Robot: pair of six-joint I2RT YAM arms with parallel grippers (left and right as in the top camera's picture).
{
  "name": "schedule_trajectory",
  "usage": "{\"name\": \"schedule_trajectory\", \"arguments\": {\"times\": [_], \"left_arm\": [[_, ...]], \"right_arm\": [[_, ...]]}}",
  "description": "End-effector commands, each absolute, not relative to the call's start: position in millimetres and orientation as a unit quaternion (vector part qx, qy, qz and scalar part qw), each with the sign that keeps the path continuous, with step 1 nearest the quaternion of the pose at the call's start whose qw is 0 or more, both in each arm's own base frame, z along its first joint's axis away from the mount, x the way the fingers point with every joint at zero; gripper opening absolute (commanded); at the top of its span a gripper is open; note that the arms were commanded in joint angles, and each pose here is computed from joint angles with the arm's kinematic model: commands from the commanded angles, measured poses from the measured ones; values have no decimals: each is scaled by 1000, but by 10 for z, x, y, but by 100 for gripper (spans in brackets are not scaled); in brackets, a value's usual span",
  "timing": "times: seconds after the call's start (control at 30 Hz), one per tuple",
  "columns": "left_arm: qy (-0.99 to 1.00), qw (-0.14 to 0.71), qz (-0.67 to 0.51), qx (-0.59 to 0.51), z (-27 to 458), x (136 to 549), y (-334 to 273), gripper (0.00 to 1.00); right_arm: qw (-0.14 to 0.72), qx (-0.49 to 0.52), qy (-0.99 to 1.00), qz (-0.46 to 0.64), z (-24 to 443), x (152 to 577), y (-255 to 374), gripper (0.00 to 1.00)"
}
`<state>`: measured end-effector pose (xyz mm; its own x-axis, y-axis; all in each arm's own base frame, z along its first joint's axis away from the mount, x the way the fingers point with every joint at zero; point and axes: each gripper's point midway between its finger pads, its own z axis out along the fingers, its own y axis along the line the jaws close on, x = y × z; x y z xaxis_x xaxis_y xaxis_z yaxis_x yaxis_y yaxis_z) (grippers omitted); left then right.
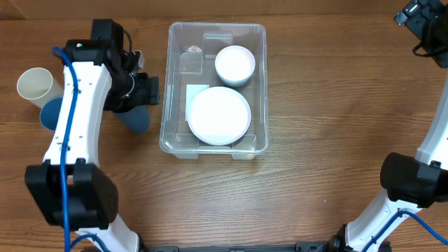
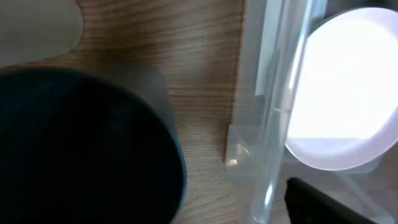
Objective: Pack container
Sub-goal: 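Move the left gripper to the blue cup and grasp it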
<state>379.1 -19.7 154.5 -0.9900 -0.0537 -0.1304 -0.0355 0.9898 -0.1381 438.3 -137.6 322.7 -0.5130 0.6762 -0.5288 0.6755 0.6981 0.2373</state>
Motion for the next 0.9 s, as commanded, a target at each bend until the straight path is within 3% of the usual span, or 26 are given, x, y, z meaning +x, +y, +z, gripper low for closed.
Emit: {"name": "schedule_trajectory", "arguments": {"times": [0.0, 0.03, 0.1, 0.23, 0.3, 0.67, 0.87], "left_arm": [[996, 54, -62, -25, 1423, 3862, -161, 62], [996, 52, -62, -25, 1402, 3869, -162, 48], [996, 52, -62, -25, 1401, 3870, -161, 30], [997, 48, -62, -28, 1401, 3849, -163, 18], [997, 43, -62, -28, 1399, 3824, -163, 4], [996, 42, -57, -50, 1561, 3771, -143, 4], [995, 75, -41, -49, 2168, 3751, -91, 4]], "right_arm": [[312, 390, 866, -1, 3279, 4383, -1379, 100], [312, 390, 866, -1, 3279, 4383, -1379, 100], [312, 390, 866, -1, 3279, 4383, -1379, 100], [312, 390, 866, -1, 3278, 4382, -1379, 100], [312, 390, 866, -1, 3278, 4382, -1379, 100], [312, 390, 866, -1, 3279, 4383, -1379, 100], [312, 390, 866, -1, 3279, 4383, -1379, 100]]}}
